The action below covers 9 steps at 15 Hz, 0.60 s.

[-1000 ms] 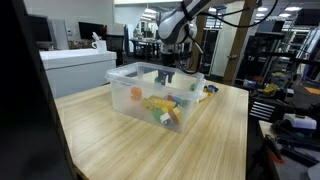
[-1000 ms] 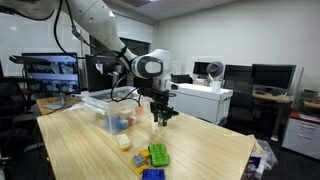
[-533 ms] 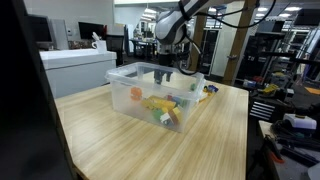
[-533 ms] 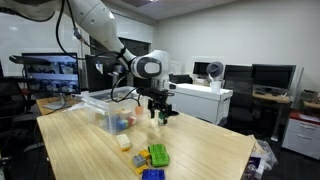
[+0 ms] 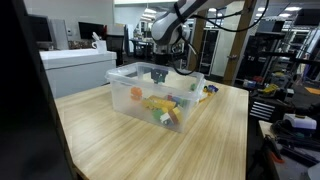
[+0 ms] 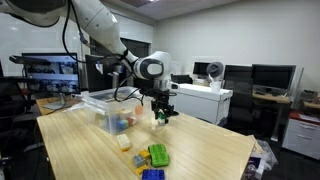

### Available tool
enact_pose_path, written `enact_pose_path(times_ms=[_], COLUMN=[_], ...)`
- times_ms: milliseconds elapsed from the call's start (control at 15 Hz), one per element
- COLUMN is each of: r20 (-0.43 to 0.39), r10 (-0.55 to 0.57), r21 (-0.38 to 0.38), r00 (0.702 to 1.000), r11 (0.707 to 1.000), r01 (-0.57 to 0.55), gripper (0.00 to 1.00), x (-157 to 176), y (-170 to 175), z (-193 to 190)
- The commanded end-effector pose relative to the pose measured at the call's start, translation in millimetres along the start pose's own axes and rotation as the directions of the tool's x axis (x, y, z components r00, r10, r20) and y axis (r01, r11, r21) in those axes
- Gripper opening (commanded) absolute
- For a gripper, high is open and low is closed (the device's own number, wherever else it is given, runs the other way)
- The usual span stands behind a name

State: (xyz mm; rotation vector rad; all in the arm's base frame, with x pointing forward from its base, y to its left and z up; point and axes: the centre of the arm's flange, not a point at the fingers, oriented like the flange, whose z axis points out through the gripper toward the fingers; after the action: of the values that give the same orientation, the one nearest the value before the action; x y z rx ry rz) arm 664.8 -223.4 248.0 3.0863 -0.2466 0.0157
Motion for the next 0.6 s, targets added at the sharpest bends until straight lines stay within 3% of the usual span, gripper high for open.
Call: enact_pose_path(times_ms=[0,333,533], r20=[0.01,-0.014,-0.103], r10=[0.033,0.09,0.094], r21=[-0.009,0.01,0.07], r00=[0.999,0.996,0.99], r11=[0.999,0.996,0.994], r01=[-0.033,-0.089,-0.087], gripper=[0.45,0.12,0.11], x=[1,-13,-19], y=[5,26,22], z=[2,-29,-93])
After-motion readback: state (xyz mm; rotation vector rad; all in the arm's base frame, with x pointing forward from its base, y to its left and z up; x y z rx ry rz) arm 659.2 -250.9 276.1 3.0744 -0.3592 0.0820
